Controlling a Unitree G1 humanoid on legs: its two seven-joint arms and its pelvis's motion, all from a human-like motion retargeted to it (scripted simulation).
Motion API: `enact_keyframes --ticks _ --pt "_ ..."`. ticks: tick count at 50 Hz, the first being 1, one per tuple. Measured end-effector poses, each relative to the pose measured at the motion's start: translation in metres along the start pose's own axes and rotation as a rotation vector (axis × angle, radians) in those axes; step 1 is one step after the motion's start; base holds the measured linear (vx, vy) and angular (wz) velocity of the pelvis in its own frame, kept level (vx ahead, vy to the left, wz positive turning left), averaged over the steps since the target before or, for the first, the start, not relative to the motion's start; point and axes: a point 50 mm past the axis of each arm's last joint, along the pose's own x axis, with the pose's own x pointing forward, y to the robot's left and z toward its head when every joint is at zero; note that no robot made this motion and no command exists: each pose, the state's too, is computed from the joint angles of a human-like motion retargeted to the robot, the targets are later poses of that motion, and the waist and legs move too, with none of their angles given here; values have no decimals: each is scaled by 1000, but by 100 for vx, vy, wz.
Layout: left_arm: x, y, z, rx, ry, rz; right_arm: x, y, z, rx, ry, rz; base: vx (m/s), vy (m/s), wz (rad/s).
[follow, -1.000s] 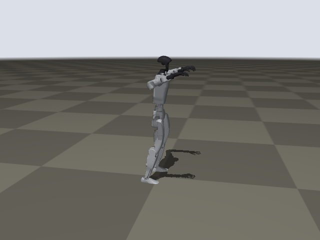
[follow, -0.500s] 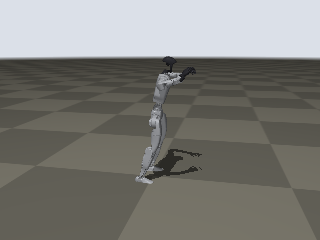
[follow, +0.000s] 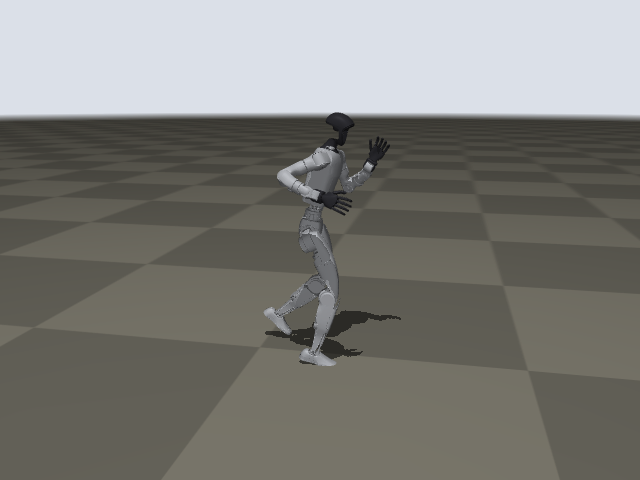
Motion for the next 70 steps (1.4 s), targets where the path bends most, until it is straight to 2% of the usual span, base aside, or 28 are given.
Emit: enact_keyframes --ticks 5,7,9,12,15,19,22,25,27,30,32,34,38,40,44,47,50,53,56,58,61,62,63,66,68,70 --pt "-108 0 -44 -31 537 66 67 33 15 85 -259 -50 79 -20 81" --pt "-145 20 -40 58 702 65 106 29 55 125 -478 -181 63 -25 -59" --pt "-181 56 -24 195 891 65 129 27 133 187 -812 -251 71 -20 -203" --pt "-225 97 14 342 1167 25 101 35 240 277 -1324 -213 100 -10 -108" --pt "-238 109 35 330 1320 -46 63 44 263 370 -1511 -100 122 -1 7" --pt "-240 96 55 310 1367 -51 42 61 229 445 -1425 99 123 6 -119" --pt "-237 83 29 291 1279 27 47 75 195 540 -1198 244 108 17 -216" --pt "-217 65 -8 305 1108 43 62 91 143 491 -880 319 96 23 -166" --pt "-180 54 -43 333 911 67 76 94 94 392 -622 283 87 28 53" --pt "-67 30 -82 348 466 118 76 69 2 222 -175 152 86 23 279" --pt "5 8 -71 350 175 110 43 38 -24 148 -35 129 102 13 199" --pt "38 -4 -50 353 -7 106 11 21 -21 110 36 194 121 1 24" --pt "20 -18 -24 259 -56 20 -24 16 -5 44 142 342 143 -12 45" --pt "0 -21 -18 176 3 -16 -21 16 -4 50 138 295 134 -18 167" --pt "-40 -22 -36 16 228 32 45 30 -13 150 -49 47 109 -25 132" --pt "-95 0 -42 58 491 89 103 44 32 246 -317 -99 90 -24 -49" --pt "-174 51 -34 221 888 154 143 60 161 469 -834 -145 87 -14 -272" --pt "-250 86 6 255 1292 196 105 57 275 641 -1353 -145 116 -1 -50" --pt "-274 100 29 275 1477 47 53 44 309 739 -1661 -182 135 4 28" --pt "-276 104 41 289 1521 -22 36 44 306 763 -1738 -160 137 10 -129" --pt "-266 100 48 311 1488 -10 40 52 279 733 -1653 -60 129 22 -158" --pt "-260 96 47 328 1464 33 47 64 266 649 -1559 2 119 31 -133" --pt "-255 91 47 377 1450 144 59 92 248 433 -1389 102 116 32 -135" --pt "-226 75 23 400 1267 138 74 124 182 302 -1022 299 109 29 -103" --pt "-192 65 -5 400 1057 145 83 131 133 232 -781 337 96 28 39" --pt "-135 52 -46 358 775 190 96 123 73 129 -503 261 85 36 235"
